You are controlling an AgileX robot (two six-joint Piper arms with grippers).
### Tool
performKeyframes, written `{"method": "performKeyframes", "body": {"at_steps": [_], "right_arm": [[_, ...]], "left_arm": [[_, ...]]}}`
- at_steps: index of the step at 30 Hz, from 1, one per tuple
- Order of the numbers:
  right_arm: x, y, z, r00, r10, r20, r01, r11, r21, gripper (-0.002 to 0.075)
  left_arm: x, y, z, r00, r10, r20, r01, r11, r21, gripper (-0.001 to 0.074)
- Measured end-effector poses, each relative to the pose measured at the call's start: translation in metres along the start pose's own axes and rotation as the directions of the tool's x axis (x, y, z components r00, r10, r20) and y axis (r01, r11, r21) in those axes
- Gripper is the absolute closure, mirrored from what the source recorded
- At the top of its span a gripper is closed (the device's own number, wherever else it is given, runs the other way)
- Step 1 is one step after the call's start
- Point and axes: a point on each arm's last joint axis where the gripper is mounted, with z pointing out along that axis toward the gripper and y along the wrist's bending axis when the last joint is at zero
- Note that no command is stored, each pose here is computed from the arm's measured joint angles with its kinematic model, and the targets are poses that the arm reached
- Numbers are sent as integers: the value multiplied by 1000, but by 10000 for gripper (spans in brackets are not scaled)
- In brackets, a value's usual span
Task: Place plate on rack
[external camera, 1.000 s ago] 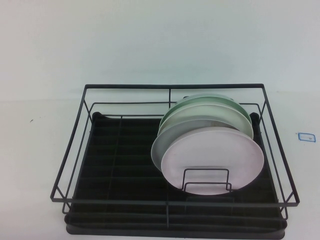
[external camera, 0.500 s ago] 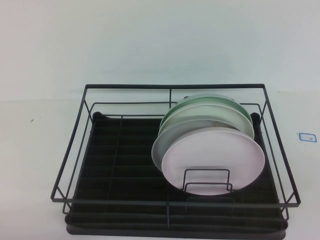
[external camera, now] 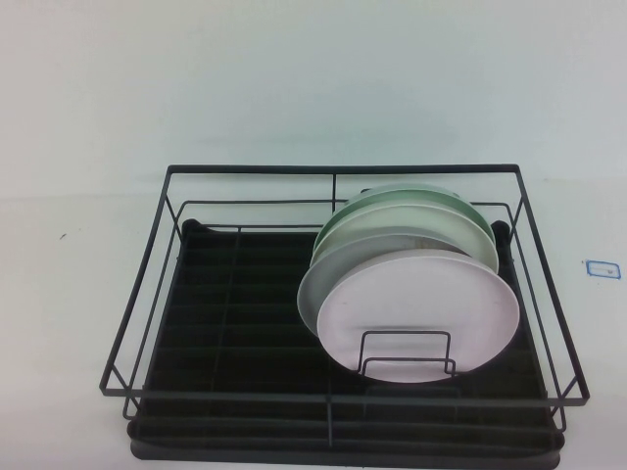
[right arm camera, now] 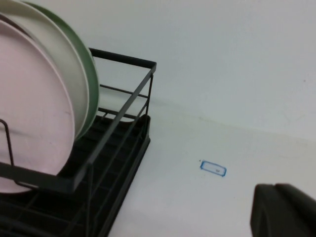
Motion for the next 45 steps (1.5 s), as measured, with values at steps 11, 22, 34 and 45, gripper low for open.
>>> {"method": "performKeyframes", "body": {"at_steps": [11, 22, 34, 45], "right_arm": [[18, 3, -2, 980, 20, -197, -26, 999, -29, 728], [19, 3, -2, 977, 34, -210, -42, 999, -30, 728], [19, 3, -2, 977, 36, -212, -44, 999, -30, 728], [19, 3, -2, 977, 36, -212, -44, 999, -30, 728]], "left_arm": [[0, 0, 0, 1000, 0, 2, 0, 1000, 0, 735], [0, 0, 0, 1000, 0, 2, 0, 1000, 0, 735], [0, 0, 0, 1000, 0, 2, 0, 1000, 0, 735], [0, 0, 0, 1000, 0, 2, 0, 1000, 0, 735]]}}
